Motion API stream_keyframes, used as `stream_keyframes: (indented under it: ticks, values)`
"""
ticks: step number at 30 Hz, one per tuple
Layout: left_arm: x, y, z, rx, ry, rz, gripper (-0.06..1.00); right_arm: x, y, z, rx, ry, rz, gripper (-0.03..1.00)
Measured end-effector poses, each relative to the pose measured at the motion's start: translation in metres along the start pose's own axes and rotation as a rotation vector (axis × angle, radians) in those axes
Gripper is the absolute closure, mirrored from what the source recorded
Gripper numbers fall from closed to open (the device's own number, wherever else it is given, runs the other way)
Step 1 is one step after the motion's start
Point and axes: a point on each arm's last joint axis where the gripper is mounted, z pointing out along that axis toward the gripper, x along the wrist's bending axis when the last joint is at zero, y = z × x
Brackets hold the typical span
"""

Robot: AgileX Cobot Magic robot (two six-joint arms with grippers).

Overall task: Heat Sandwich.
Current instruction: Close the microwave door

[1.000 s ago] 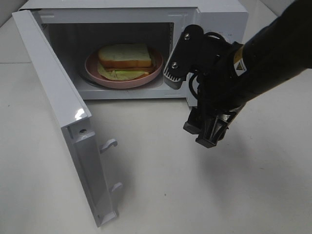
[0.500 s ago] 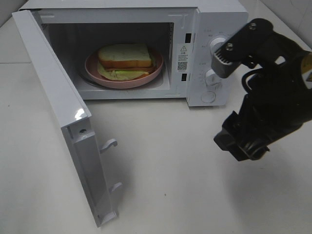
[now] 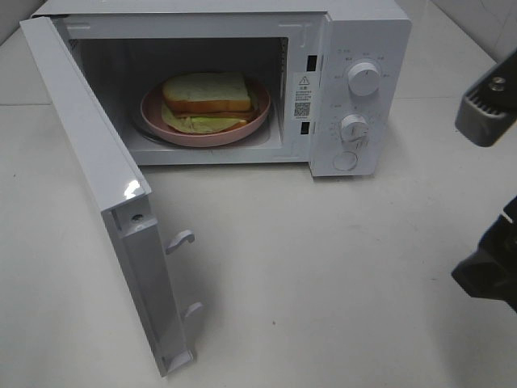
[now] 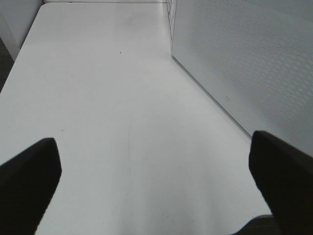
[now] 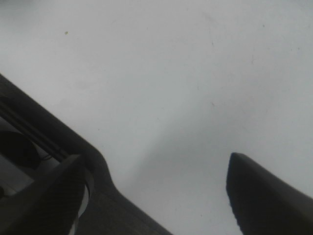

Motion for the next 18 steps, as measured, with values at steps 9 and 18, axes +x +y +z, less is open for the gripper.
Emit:
stream_keyframes:
  ticks: [9, 18]
  values:
    - [0.000, 0.000, 0.000, 0.000, 0.000, 0.000, -0.05, -0.001, -0.028, -0.029, -0.034, 0.022, 0.038, 0.20]
    - [0.000, 0.000, 0.000, 0.000, 0.000, 0.000, -0.05, -0.010, -0.061, -0.062, -0.202, -0.019, 0.148, 0.20]
